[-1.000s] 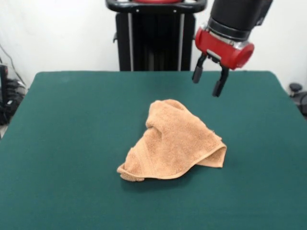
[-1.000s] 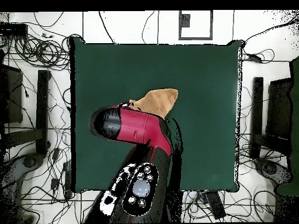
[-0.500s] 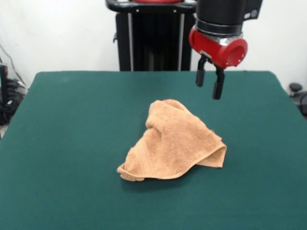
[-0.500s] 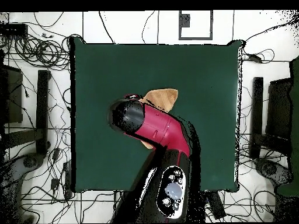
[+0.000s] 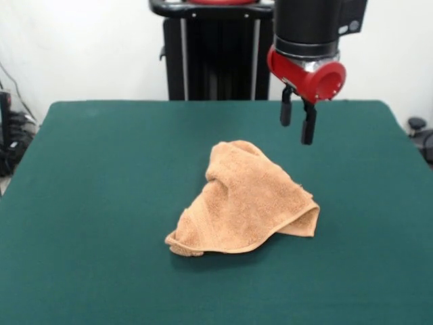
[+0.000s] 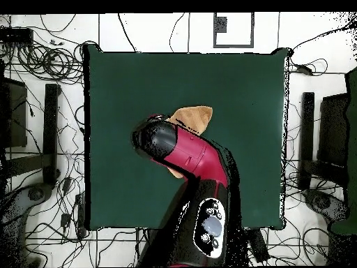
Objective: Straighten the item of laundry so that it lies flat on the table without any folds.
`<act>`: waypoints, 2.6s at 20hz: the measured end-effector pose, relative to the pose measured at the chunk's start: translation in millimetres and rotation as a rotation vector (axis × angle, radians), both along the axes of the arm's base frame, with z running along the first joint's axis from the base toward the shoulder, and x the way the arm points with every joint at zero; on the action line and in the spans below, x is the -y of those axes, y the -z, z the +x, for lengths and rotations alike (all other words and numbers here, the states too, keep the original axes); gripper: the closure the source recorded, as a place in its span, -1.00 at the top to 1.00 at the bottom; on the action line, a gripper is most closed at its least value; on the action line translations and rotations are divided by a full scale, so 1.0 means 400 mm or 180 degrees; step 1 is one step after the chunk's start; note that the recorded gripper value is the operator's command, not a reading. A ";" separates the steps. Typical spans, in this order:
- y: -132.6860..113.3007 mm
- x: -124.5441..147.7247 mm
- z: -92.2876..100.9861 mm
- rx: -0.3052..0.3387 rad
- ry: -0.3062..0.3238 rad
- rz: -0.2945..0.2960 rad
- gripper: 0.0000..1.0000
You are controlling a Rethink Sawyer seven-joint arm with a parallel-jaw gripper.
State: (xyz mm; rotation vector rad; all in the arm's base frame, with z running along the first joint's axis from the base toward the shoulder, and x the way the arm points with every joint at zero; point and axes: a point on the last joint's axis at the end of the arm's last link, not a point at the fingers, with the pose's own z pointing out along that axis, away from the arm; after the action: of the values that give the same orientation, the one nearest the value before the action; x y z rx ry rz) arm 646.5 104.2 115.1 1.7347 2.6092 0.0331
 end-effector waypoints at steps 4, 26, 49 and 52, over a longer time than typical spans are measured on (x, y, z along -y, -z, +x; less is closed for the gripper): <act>0.017 0.003 0.006 0.0013 0.0016 0.0045 1.00; 0.077 0.121 0.075 0.0397 0.0249 0.0117 1.00; 0.091 0.034 0.060 -0.0253 -0.0295 0.0036 1.00; 0.080 0.036 0.102 -0.0495 -0.0406 0.0063 1.00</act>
State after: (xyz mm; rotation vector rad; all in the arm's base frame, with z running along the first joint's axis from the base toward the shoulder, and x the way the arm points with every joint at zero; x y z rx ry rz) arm 687.3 89.9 82.9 1.6365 2.8358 -0.0790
